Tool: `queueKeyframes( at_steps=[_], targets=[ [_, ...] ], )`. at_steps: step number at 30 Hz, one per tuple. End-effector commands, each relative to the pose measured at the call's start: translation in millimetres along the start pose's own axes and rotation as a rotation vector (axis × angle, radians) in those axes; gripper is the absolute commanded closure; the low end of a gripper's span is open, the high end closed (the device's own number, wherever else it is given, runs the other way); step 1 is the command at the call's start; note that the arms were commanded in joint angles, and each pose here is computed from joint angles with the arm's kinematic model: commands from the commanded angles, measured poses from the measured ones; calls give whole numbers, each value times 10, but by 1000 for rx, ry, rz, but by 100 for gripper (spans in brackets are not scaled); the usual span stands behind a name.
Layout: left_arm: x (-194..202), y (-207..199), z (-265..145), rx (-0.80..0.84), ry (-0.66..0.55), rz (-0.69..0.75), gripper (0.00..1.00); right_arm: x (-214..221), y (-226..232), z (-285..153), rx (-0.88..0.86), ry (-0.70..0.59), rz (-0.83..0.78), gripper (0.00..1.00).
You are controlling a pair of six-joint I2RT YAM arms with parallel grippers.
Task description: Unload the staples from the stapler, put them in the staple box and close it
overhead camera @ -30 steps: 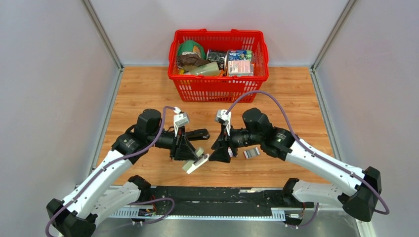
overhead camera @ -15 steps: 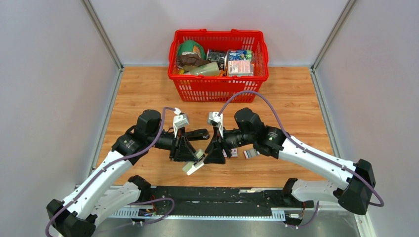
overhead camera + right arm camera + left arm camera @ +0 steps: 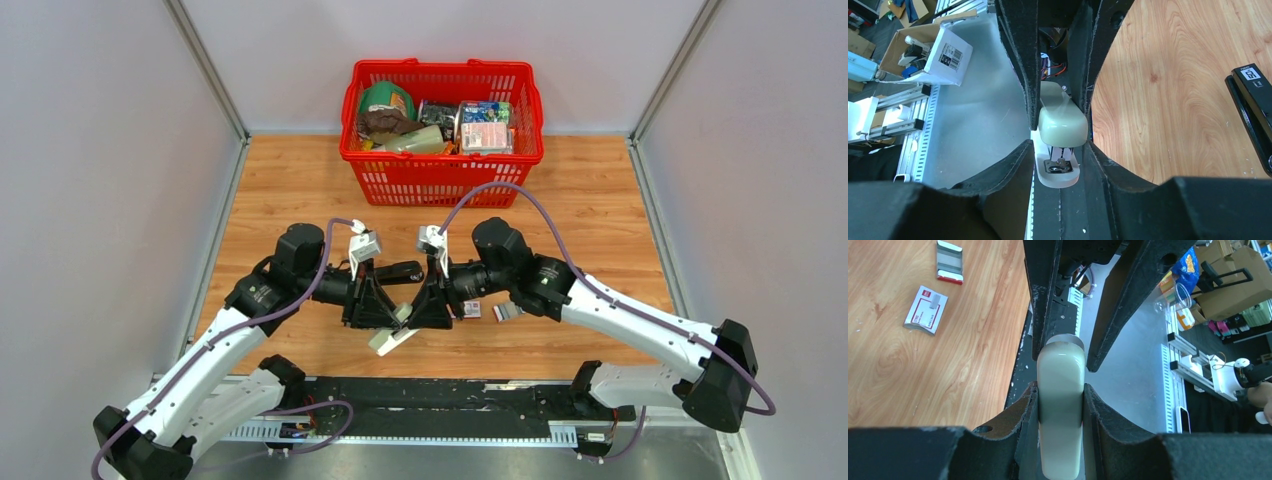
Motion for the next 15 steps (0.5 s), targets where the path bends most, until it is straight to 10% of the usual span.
queueKeyframes(
  at_steps=[1, 11, 15],
  targets=[
    [-85, -61, -9, 45, -38, 78, 100, -136, 103, 23, -43, -31, -34, 59],
    [-183, -111, -12, 74, -80, 102, 100, -71, 133, 29, -34, -33, -32, 100],
    [-305, -118, -26, 33, -146, 144, 100, 37, 169, 23, -46, -21, -25, 100]
  ],
)
Point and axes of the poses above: each gripper's point midway between its finger pads, its own z axis out along the fingers, its own y axis along the line the jaws close on, x = y × z, the point moved 6 cm from there along -z, back along the fingers, and after that the axes turned 12 degrees about z, right-handed, at the moved point
